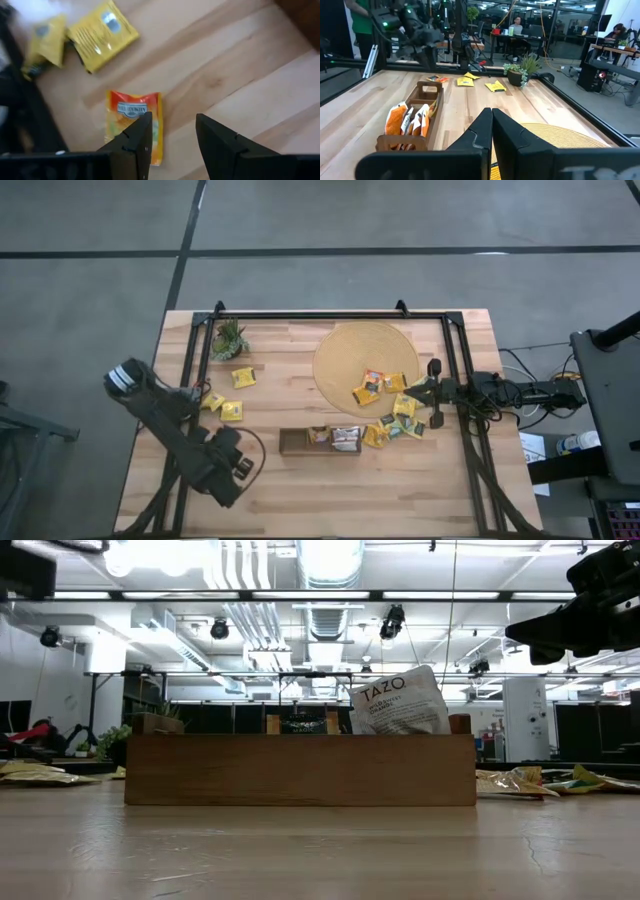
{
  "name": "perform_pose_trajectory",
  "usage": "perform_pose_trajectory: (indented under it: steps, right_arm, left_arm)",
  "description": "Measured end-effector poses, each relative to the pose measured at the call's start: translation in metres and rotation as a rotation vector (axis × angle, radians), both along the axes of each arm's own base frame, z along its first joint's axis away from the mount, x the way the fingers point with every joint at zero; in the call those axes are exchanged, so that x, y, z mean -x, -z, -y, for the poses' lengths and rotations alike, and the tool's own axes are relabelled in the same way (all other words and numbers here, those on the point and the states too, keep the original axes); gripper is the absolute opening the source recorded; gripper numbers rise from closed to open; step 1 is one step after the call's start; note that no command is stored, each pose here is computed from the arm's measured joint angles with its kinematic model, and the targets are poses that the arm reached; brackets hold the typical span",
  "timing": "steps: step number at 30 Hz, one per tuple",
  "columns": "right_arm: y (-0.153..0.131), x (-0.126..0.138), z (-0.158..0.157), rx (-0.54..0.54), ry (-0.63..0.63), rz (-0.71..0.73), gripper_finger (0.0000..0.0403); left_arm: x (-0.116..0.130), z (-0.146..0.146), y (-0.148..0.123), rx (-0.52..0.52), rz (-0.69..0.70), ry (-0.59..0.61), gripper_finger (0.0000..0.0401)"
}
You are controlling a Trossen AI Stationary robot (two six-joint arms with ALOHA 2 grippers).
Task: Pick & Place Tea
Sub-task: Put the orange tea bag into the middle section of the wooden organizer
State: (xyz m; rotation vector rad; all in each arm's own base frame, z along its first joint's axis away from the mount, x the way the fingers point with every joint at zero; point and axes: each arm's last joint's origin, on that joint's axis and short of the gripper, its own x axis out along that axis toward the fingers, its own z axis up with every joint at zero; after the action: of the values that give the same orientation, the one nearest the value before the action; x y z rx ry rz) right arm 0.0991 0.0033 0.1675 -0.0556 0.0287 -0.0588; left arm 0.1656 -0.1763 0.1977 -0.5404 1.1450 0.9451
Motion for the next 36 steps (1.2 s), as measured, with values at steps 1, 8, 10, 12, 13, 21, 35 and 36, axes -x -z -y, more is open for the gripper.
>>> perform_pose_trajectory:
  steps: [1,8,10,12,13,21,35,36]
  right_arm:
    - [0.000,0.000,0.000,0.000,0.000,0.000,0.0009]
    - [0.000,0.000,0.000,0.000,0.000,0.000,0.0009]
    - [0.000,0.000,0.000,0.000,0.000,0.000,0.0009]
    - [0.000,0.000,0.000,0.000,0.000,0.000,0.0009]
    - [0.000,0.000,0.000,0.000,0.000,0.000,0.0009]
    - [0.000,0.000,0.000,0.000,0.000,0.000,0.0009]
    - [0.000,0.000,0.000,0.000,0.001,0.001,0.0009]
    - [0.000,0.000,0.000,0.000,0.001,0.001,0.0009]
  left_arm:
    - [0.002,-0.002,0.004,0.023,0.005,-0.013,0.0144]
    - [0.012,-0.011,0.022,0.072,-0.015,-0.072,0.0144]
    - [0.013,-0.013,0.024,0.067,-0.017,-0.080,0.0144]
    - [0.014,-0.015,0.026,0.059,-0.022,-0.089,0.0144]
    - [0.014,-0.015,0.027,0.058,-0.022,-0.090,0.0144]
    - [0.014,-0.023,0.039,0.029,-0.044,-0.113,0.0145]
    - [0.013,-0.037,0.071,0.116,-0.097,-0.030,0.0111]
    - [0.013,-0.036,0.070,0.124,-0.104,-0.016,0.0095]
